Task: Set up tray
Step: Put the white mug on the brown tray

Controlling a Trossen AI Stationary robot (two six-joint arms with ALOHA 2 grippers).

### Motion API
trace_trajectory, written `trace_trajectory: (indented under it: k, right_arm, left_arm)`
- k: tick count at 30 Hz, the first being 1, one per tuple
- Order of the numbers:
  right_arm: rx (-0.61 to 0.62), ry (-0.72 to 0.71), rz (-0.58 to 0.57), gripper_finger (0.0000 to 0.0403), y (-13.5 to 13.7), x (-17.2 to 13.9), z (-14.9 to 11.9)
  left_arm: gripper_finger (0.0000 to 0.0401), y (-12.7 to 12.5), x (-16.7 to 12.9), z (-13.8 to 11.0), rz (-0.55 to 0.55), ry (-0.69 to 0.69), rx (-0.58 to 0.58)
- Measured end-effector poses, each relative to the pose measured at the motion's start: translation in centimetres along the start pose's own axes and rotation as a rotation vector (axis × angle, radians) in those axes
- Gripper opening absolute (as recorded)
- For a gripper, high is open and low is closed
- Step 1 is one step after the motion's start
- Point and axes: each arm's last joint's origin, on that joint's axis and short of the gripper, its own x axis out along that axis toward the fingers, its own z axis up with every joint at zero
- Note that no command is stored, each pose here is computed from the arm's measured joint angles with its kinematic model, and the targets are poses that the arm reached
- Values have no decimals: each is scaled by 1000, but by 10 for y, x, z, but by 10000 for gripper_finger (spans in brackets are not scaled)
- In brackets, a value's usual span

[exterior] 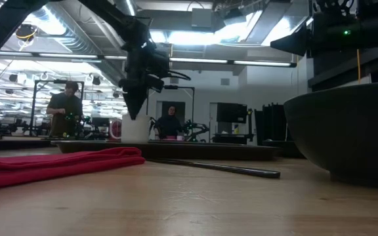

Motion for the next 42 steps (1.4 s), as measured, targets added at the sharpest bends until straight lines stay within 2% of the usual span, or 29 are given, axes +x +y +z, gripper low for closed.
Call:
trace_trajectory:
  k: [28,42]
  right_arm:
    - [1,1,0,26,0,0,0]
    - [22,1,-1,26,0,0,0]
  left_arm:
    - [3,3,0,4,34,-45,40]
    - [4,4,12,-4,13,-1,23]
